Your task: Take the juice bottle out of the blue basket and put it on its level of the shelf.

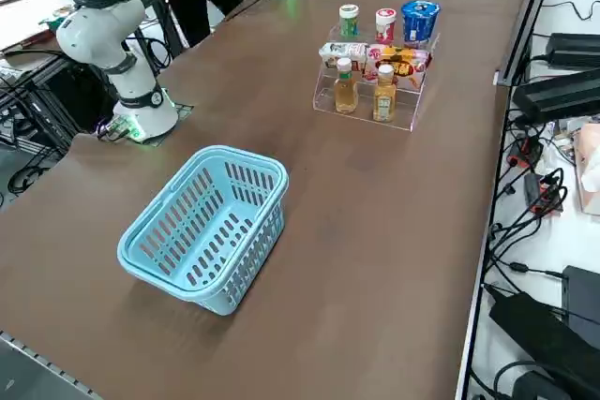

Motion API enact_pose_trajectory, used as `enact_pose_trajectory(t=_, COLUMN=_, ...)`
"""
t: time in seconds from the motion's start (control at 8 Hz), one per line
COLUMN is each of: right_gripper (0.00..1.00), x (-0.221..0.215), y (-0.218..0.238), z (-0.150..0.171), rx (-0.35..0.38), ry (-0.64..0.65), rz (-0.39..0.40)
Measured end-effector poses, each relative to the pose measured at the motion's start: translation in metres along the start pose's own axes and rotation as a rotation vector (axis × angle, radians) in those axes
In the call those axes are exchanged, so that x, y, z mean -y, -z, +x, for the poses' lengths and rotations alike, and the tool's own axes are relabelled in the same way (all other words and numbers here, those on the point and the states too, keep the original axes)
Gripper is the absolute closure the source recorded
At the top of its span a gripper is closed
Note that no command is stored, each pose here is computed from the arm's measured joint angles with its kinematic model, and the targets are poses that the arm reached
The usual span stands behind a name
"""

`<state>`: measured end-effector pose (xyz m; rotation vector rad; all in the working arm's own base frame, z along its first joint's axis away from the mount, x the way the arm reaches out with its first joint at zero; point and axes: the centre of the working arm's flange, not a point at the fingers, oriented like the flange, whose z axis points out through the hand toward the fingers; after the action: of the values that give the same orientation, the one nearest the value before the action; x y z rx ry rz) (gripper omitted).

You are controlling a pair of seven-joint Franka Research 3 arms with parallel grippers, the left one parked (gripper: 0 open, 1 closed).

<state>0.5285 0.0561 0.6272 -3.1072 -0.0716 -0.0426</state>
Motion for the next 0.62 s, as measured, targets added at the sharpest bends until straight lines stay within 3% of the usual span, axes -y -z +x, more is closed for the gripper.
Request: enact_pose_trajectory(t=0.62, right_gripper=0.00, x=-0.028, y=0.005, z=-0.007, rx=0.021, ry=-0.030, rz=-0.022)
